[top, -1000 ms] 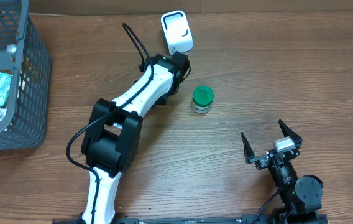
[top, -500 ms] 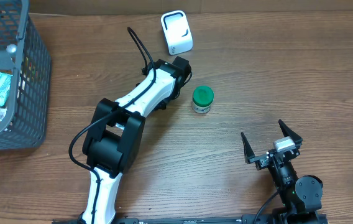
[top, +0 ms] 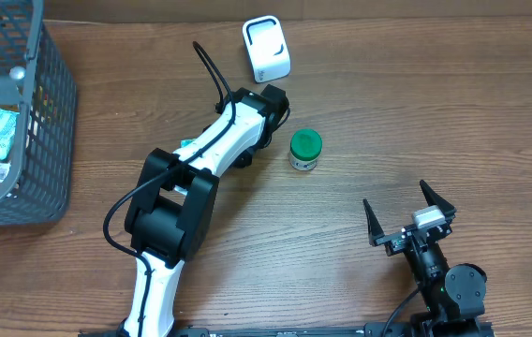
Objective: Scan the item barcode
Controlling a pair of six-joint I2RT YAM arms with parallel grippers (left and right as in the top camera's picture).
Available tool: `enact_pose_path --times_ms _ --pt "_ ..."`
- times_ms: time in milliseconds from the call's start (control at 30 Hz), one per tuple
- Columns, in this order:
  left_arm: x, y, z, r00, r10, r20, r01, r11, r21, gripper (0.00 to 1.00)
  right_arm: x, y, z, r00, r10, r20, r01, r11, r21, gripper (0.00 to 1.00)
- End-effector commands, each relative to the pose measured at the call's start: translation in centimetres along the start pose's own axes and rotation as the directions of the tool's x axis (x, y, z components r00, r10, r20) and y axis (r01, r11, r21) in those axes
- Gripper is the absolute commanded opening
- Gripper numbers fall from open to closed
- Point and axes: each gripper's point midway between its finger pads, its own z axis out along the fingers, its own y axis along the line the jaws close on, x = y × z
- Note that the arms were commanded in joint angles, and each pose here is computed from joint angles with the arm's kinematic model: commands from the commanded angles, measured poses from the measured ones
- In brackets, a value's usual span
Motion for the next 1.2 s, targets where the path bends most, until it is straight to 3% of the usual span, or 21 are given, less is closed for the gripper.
enact_pose_path --times_ms 0,167,233,300,400,767,833,867,933,967,1067,1167 --pt "-1.2 0.2 -2.0 0.999 -0.026 0.022 0.025 0.998 0.051 0.51 0.2 0.1 0.0 1.000 -0.001 0.002 0.001 1.000 -0.004 1.00" --pt "-2.6 2.8 -3.8 0.991 -0.098 -0.087 0.112 0.977 0.183 0.50 0.2 0.1 0.0 1.000 -0.001 0.002 0.001 1.000 -0.004 1.00" --pt "-3.1 3.0 -4.1 0.987 -0.082 -0.138 0.121 0.945 0.305 0.47 0.2 0.1 0.0 1.000 -0.001 0.002 0.001 1.000 -0.004 1.00" --pt "-3.4 2.9 -4.3 0.981 -0.019 -0.191 0.113 0.864 0.491 0.41 0.2 0.1 0.0 1.000 -0.001 0.002 0.001 1.000 -0.004 1.00" --pt "-3.1 4.8 -2.8 0.966 0.002 -0.260 0.160 0.785 0.599 0.36 0.2 0.1 0.0 1.000 -0.001 0.002 0.001 1.000 -0.004 1.00" --pt "-2.8 10.4 0.7 0.928 -0.083 -0.363 0.312 0.703 0.638 0.38 0.2 0.1 0.0 1.000 -0.001 0.002 0.001 1.000 -0.004 1.00" --pt "-3.2 10.9 1.2 0.929 -0.104 -0.355 0.322 0.700 0.638 0.43 0.2 0.1 0.0 1.000 -0.001 0.002 0.001 1.000 -0.004 1.00" --pt "-3.7 11.0 1.4 0.931 -0.119 -0.345 0.328 0.690 0.645 0.57 0.2 0.1 0.0 1.000 -0.001 0.002 0.001 1.000 -0.004 1.00" --pt "-4.1 10.8 1.1 0.932 -0.128 -0.340 0.336 0.658 0.674 0.95 0.2 0.1 0.0 1.000 -0.001 0.002 0.001 1.000 -0.004 1.00" --pt "-4.4 10.6 0.8 0.937 -0.119 -0.327 0.325 0.633 0.702 1.00 0.2 0.1 0.0 1.000 -0.001 0.002 0.001 1.000 -0.004 1.00" --pt "-5.0 9.5 -0.7 0.968 -0.050 -0.246 0.233 0.540 0.808 1.00 0.2 0.1 0.0 1.000 -0.001 0.002 0.001 1.000 -0.004 1.00" --pt "-5.0 9.3 -1.1 0.976 -0.029 -0.216 0.200 0.522 0.829 0.99 0.2 0.1 0.0 1.000 -0.001 0.002 0.001 1.000 -0.004 1.00"
